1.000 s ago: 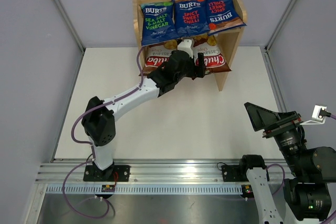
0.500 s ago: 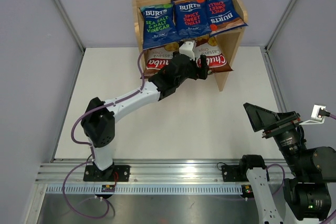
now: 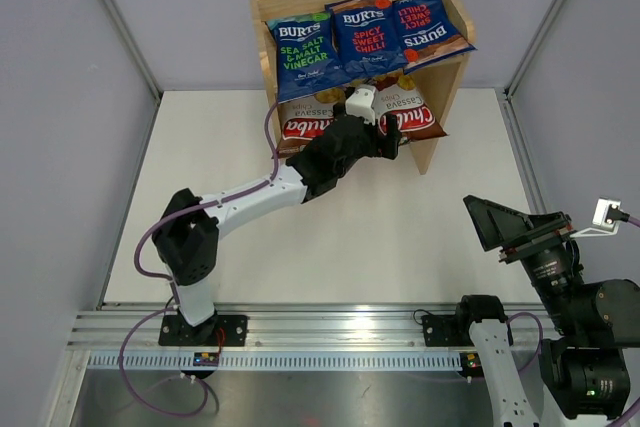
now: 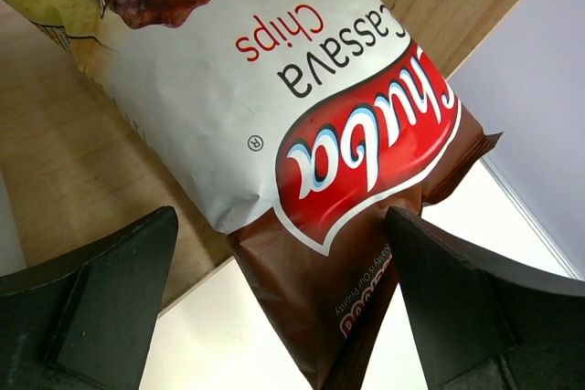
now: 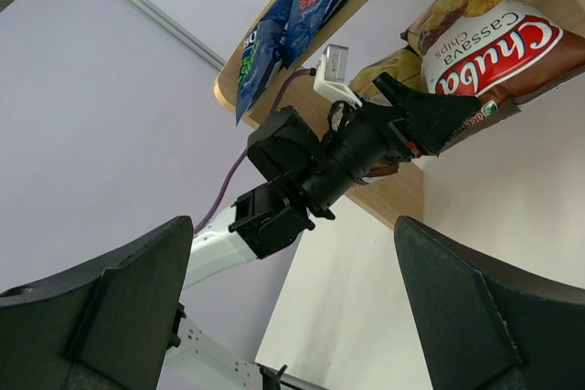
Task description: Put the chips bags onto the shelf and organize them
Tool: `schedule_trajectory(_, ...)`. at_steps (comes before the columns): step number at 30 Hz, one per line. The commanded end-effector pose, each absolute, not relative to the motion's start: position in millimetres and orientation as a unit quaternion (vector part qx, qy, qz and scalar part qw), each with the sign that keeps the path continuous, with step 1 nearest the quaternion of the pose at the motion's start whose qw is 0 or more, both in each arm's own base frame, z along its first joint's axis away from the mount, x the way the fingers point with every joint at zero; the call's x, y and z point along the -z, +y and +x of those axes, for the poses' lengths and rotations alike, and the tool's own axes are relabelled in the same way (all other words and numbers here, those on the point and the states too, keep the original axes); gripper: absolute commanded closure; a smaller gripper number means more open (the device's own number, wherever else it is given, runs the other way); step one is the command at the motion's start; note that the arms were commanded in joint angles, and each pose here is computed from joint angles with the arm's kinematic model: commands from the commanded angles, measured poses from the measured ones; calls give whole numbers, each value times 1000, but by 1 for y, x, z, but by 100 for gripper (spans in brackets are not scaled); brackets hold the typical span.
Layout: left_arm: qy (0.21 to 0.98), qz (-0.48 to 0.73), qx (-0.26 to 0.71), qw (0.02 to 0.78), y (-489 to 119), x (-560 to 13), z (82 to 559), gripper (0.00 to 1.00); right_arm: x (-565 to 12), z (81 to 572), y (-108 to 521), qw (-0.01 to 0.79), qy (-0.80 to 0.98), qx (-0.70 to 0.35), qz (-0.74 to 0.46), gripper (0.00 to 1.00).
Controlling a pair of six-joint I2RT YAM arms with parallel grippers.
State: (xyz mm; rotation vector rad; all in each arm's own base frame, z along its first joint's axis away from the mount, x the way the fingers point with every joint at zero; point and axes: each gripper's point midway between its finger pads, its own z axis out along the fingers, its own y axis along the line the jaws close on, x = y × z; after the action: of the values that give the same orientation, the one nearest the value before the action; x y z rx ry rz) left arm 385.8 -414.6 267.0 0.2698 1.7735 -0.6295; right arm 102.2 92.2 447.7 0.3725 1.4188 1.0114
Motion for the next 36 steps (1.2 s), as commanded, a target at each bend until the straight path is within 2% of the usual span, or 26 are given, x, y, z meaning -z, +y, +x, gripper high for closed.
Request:
schedule_trajectory(1, 614, 63, 314, 721, -389, -418, 375, 1, -457, 99, 99, 631, 609, -460, 142, 1)
schedule_trajectory(4, 627, 39, 315, 712, -386, -411, 379, 1, -457, 100, 99, 631, 608, -461, 140, 0)
schedule_trajectory(9, 648, -1, 379, 661, -394, -408, 368, 1, -454, 101, 98, 630, 609, -460, 144, 1)
schedule_trajectory(17, 625, -59, 480, 612, -399, -414, 352, 1, -455, 97, 98, 632, 607, -461, 142, 0)
schedule_trajectory(36, 651, -98, 501, 562, -395, -375, 341, 1, -455, 96, 98, 633, 605, -461, 143, 1)
